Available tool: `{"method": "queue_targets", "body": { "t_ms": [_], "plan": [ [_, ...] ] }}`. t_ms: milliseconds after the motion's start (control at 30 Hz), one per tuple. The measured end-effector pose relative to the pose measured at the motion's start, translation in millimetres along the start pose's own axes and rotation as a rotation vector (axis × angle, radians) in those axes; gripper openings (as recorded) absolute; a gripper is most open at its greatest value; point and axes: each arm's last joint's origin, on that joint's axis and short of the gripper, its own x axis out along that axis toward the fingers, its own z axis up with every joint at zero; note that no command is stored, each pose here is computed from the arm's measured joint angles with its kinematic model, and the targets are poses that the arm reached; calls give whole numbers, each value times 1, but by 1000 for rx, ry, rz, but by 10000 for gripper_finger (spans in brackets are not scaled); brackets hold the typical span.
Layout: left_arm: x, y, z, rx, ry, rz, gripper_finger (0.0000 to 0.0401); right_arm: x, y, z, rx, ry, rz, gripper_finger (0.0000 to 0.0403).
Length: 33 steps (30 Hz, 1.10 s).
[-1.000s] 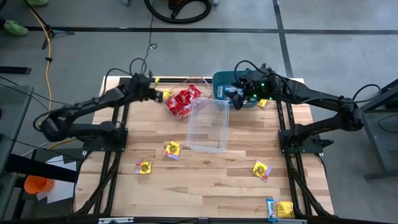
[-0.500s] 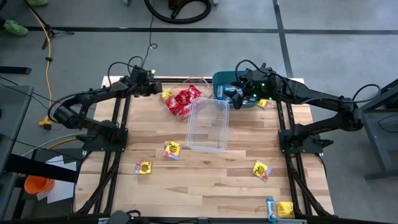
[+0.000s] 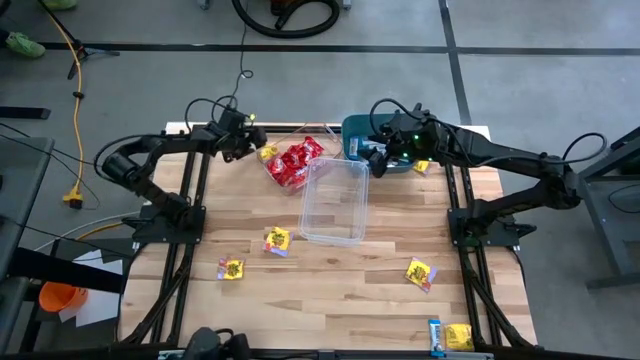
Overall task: Sort candy
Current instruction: Put the yellow candy into the transparent container
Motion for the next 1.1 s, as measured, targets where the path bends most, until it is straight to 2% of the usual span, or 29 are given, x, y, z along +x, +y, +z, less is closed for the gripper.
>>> {"method": "queue_targets", "body": {
  "t_ms": [100,333,500,700,1100],
  "plan": [
    [8,1,-1,-57,47,-22,243,1,0,0,1,0,7,288],
    [13,-5,5,-186,51,-21,243,2,0,0,15,4,8,288],
    [15,-15,5,-176,77,-47,243,2,0,0,15,4,8,288],
    [18,-14,-6,-191,71,49,243,2,0,0,14,5,8,288],
    [27,-15,-12,-248,13,107,240,1,0,0,8,5,11,288]
  ]
}}
